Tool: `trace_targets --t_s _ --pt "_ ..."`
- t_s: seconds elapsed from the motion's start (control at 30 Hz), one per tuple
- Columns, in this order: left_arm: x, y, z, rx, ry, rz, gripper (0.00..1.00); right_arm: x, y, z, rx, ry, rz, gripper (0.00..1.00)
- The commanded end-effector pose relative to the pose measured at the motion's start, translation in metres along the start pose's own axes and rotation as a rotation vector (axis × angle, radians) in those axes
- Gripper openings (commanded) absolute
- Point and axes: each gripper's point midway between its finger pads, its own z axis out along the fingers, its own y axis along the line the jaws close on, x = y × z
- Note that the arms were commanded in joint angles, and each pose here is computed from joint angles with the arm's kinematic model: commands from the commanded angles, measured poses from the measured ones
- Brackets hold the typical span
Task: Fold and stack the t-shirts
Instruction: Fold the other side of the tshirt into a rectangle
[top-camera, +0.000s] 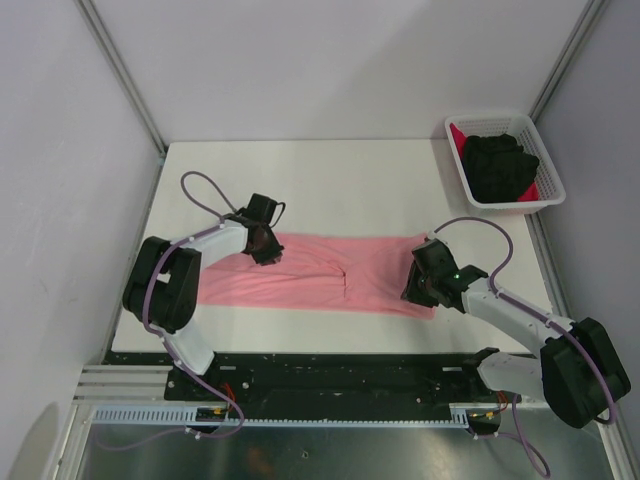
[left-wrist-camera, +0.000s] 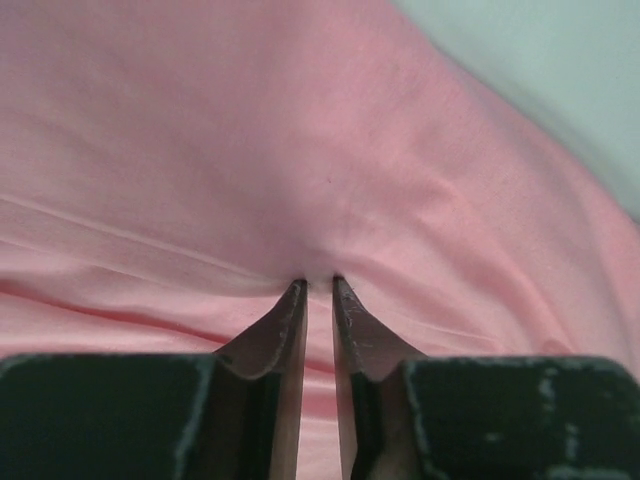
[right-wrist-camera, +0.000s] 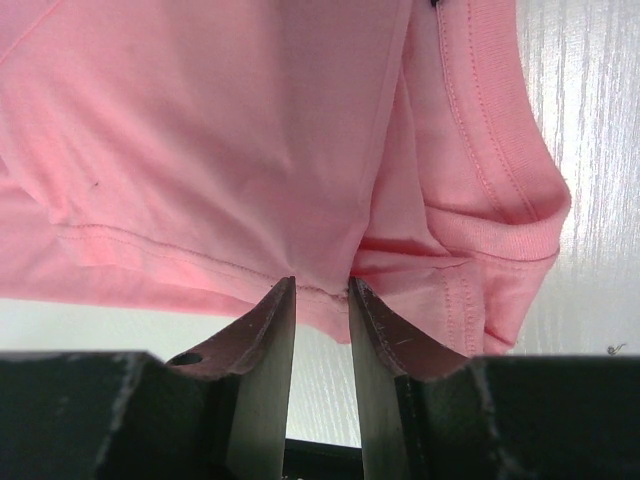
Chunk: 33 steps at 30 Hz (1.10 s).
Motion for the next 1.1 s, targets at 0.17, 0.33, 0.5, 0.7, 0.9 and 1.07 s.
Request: trace_targets --t_s 0.17,0.33,0.5,0.7,0.9,1.07 --pt "-0.021 -0.006 -0.01 0.005 -0.082 -0.006 0.02 -0.007 -0.002 -0.002 0.006 -0.033 0.0 0.32" --pt "-0.029 -0.006 -0.022 0.015 -0.128 0.002 0.0 -0.006 -0.002 -0.001 0.007 -0.032 0.0 0.32" --pt "-0.029 -0.013 -0.023 0.032 -0.125 0.039 0.2 -0.005 -0.002 0.0 0.004 -0.028 -0.001 0.32" --pt "-0.029 -0.019 -0.01 0.018 -0.105 0.06 0.33 -0.005 -0.003 0.0 0.007 -0.028 0.0 0.32" --pt "-0.024 -0.016 0.0 -0.012 -0.091 0.064 0.31 -0.005 -0.005 0.0 0.015 -0.028 0.0 0.32" --pt "-0.021 -0.01 0.001 -0.026 -0.089 0.064 0.28 -0.004 -0.005 0.001 0.017 -0.024 -0.001 0.32"
